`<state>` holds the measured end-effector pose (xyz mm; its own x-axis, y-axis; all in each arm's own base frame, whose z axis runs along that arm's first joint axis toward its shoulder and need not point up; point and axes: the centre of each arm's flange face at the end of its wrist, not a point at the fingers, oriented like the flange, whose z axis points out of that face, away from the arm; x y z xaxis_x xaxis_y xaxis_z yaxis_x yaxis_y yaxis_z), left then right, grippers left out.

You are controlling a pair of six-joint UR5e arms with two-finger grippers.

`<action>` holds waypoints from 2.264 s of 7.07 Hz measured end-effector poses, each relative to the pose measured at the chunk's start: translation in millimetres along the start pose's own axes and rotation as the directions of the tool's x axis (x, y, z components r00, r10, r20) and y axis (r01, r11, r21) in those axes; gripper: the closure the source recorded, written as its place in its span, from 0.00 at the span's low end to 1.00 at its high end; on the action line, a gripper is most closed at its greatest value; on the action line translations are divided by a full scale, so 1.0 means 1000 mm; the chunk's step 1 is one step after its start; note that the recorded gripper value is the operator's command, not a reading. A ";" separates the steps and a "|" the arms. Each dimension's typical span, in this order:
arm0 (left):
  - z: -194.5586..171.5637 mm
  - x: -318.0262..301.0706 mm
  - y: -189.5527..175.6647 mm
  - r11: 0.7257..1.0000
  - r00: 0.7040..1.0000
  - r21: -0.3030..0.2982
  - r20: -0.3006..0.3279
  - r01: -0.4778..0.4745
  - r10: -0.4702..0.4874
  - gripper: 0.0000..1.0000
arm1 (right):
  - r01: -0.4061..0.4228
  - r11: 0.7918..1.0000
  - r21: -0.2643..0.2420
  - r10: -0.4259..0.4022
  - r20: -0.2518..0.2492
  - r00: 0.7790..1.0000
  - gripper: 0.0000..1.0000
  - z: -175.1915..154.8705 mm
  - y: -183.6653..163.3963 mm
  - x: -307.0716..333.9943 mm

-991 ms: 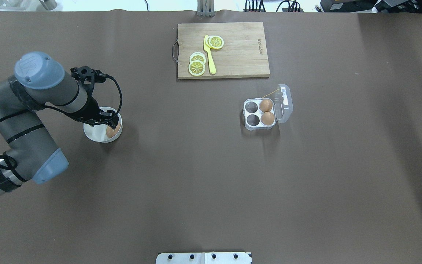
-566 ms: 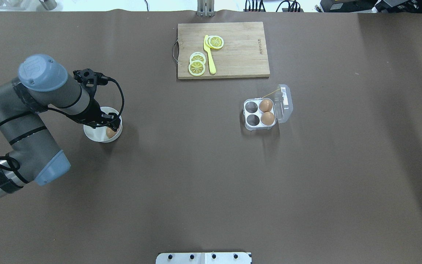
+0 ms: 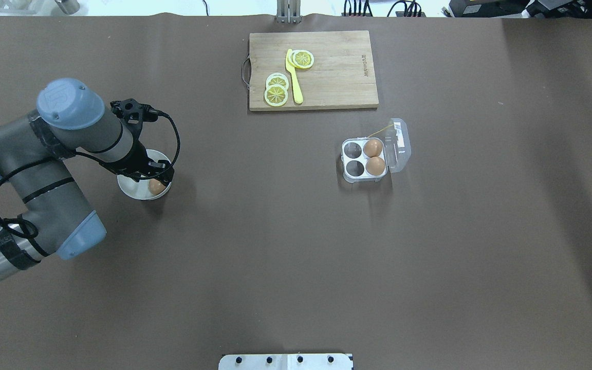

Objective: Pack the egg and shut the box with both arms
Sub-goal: 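Close the left gripper around the brown egg inside the bowl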

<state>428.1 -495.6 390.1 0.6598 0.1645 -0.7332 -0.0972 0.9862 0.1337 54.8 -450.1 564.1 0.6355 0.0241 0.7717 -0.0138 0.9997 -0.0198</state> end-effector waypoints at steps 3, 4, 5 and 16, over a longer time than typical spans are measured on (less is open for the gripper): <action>0.004 0.001 0.001 1.000 1.000 -0.006 0.002 -0.001 0.001 0.27 | -0.002 1.000 0.000 0.002 0.001 1.000 0.00 0.000 0.000 0.000; 0.004 0.001 0.001 1.000 1.000 -0.007 0.002 -0.001 0.001 0.29 | -0.004 1.000 0.000 0.004 0.001 1.000 0.00 0.000 0.000 0.000; 0.004 0.001 0.001 1.000 1.000 -0.007 0.002 -0.001 0.001 0.30 | -0.006 1.000 0.000 0.006 0.002 1.000 0.00 0.000 0.000 0.000; 0.009 -0.001 0.003 1.000 1.000 -0.011 0.012 0.005 -0.004 0.36 | -0.008 1.000 -0.001 0.008 0.007 1.000 0.00 0.000 0.000 -0.001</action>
<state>433.7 -492.8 397.4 0.6695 0.1599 -0.7254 -0.1025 0.9871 0.1230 54.4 -450.1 563.7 0.6296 0.0325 0.7762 -0.0185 0.9995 -0.0268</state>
